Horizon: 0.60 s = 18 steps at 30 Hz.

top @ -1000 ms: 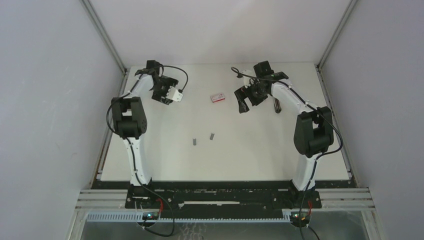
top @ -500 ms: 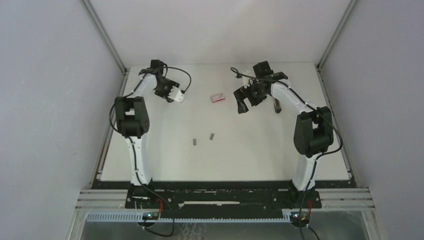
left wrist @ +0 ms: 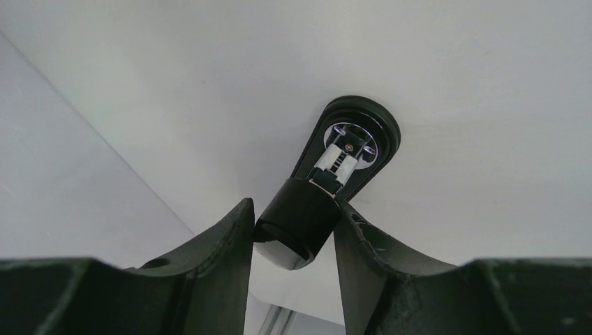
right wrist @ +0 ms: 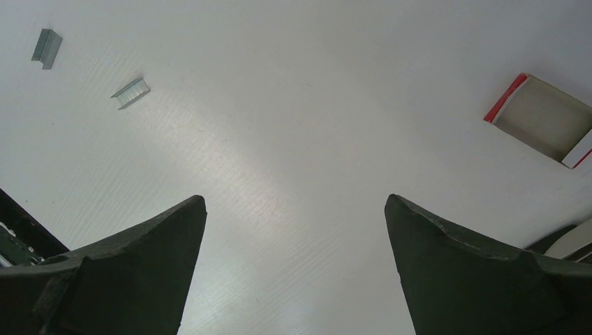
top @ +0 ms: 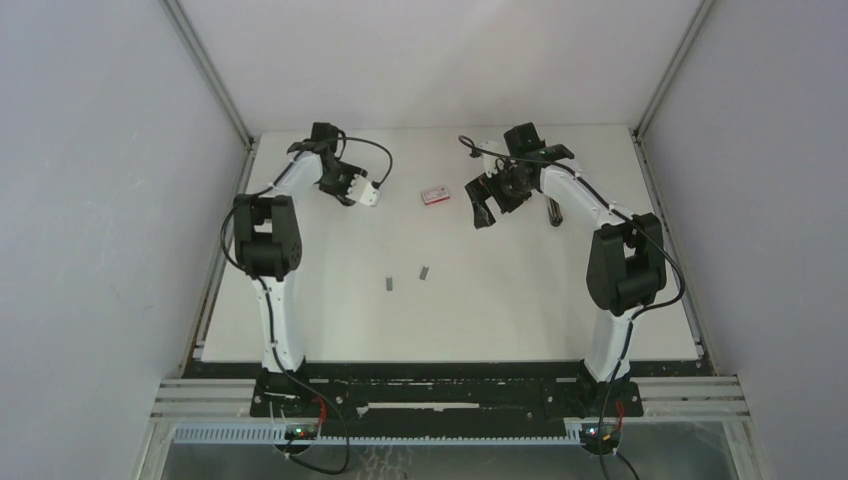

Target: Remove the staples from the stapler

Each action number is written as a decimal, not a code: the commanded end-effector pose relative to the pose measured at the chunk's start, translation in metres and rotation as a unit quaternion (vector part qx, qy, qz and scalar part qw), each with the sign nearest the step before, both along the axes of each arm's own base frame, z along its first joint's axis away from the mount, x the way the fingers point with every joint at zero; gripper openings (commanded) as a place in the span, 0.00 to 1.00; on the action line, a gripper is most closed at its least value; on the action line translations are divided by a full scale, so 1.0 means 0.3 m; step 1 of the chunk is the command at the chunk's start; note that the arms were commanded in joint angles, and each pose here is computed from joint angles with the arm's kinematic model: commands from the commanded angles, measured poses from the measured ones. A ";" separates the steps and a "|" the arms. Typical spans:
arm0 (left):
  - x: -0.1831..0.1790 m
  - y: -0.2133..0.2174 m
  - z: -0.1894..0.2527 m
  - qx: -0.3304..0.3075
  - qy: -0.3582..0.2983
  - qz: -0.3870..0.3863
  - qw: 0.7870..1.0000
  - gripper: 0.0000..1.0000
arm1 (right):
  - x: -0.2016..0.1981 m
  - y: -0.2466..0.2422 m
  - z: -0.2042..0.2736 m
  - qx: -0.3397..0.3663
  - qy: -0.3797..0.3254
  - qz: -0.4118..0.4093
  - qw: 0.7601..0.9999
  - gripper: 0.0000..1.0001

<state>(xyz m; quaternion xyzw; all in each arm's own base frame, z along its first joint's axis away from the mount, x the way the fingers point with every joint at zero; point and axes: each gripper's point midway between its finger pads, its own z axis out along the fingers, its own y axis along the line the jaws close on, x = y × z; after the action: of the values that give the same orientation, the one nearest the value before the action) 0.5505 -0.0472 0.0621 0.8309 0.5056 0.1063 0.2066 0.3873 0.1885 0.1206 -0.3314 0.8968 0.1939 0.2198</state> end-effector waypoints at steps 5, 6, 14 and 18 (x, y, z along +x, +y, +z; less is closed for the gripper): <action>-0.134 -0.119 0.098 -0.044 0.003 0.070 0.997 0.45 | -0.012 0.007 0.048 0.017 -0.013 0.009 1.000 1.00; -0.143 -0.130 0.101 -0.049 0.004 0.082 0.995 0.44 | -0.014 0.006 0.047 0.017 -0.012 0.008 1.000 1.00; -0.190 -0.227 0.130 -0.086 -0.002 0.197 0.977 0.38 | -0.019 0.013 0.059 0.025 -0.013 0.009 1.000 1.00; -0.220 -0.287 0.154 -0.132 -0.001 0.250 0.959 0.37 | -0.023 0.016 0.057 0.027 -0.011 0.010 1.000 1.00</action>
<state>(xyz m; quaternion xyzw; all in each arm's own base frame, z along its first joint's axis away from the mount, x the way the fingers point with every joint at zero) 0.4933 -0.1178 0.0669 0.7229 0.6482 0.0915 0.2213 0.3816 0.1906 0.1167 -0.3316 0.8960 0.2065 0.2111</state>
